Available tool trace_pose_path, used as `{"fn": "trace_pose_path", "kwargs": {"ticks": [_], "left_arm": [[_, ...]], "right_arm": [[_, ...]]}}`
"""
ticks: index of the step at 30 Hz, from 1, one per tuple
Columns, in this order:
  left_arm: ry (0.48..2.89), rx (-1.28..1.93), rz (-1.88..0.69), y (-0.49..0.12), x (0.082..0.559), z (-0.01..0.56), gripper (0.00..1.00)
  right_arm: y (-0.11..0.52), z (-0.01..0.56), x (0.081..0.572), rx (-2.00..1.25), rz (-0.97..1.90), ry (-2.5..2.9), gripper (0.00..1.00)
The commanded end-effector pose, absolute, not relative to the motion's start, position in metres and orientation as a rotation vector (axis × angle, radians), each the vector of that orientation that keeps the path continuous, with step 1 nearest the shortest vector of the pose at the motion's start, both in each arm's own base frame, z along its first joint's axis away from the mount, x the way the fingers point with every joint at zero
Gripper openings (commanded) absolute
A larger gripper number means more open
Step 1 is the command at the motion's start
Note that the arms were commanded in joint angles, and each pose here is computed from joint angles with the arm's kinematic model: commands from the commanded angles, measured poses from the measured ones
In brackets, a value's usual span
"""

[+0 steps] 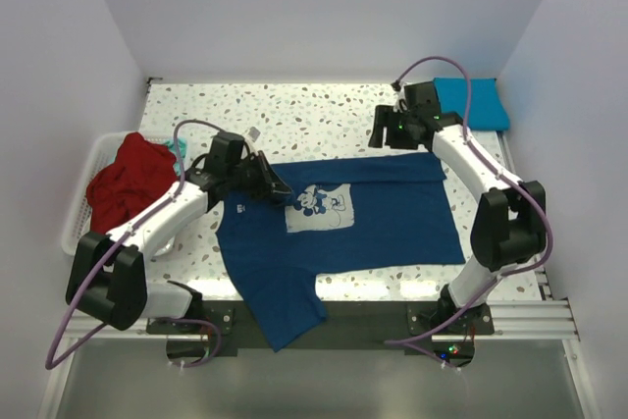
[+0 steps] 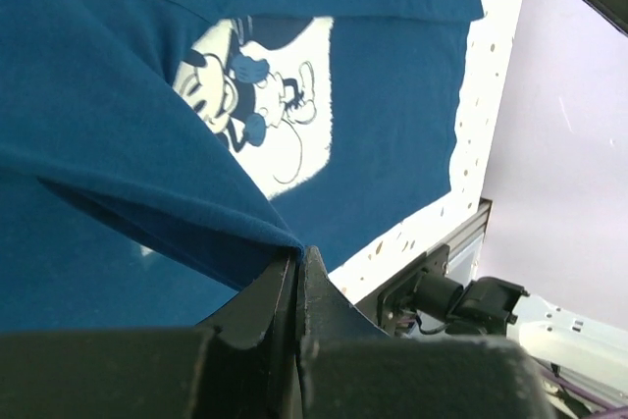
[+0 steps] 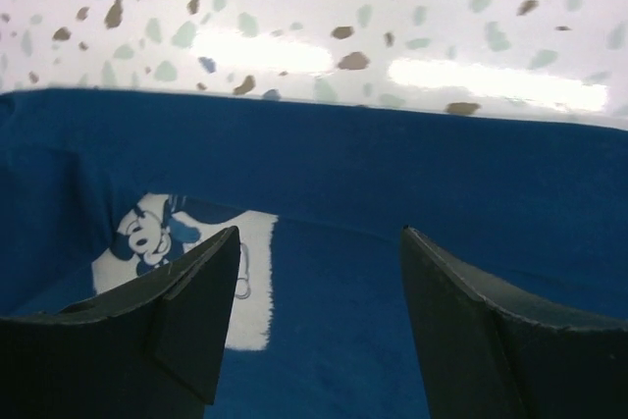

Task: Fold and stack the t-shirts
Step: Fold the tshirt

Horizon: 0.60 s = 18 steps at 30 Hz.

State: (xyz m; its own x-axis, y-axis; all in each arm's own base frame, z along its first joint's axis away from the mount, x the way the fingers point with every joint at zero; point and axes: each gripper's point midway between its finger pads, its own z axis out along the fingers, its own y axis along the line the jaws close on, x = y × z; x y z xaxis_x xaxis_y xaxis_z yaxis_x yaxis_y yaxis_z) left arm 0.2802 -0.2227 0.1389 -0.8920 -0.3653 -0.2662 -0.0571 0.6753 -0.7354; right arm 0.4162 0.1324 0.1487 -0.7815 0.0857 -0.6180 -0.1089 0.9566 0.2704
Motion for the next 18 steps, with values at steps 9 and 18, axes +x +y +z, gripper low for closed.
{"fn": "trace_pose_path", "kwargs": {"ticks": [9, 18], "left_arm": [[2.442, -0.322, -1.145, -0.233, 0.277, 0.153, 0.0], [2.357, -0.308, -1.117, -0.231, 0.31, 0.168, 0.0]], "right_arm": [[0.192, 0.145, 0.4, -0.269, 0.565, 2.415, 0.69], [0.236, 0.126, 0.366, -0.442, 0.604, 2.42, 0.68]]}}
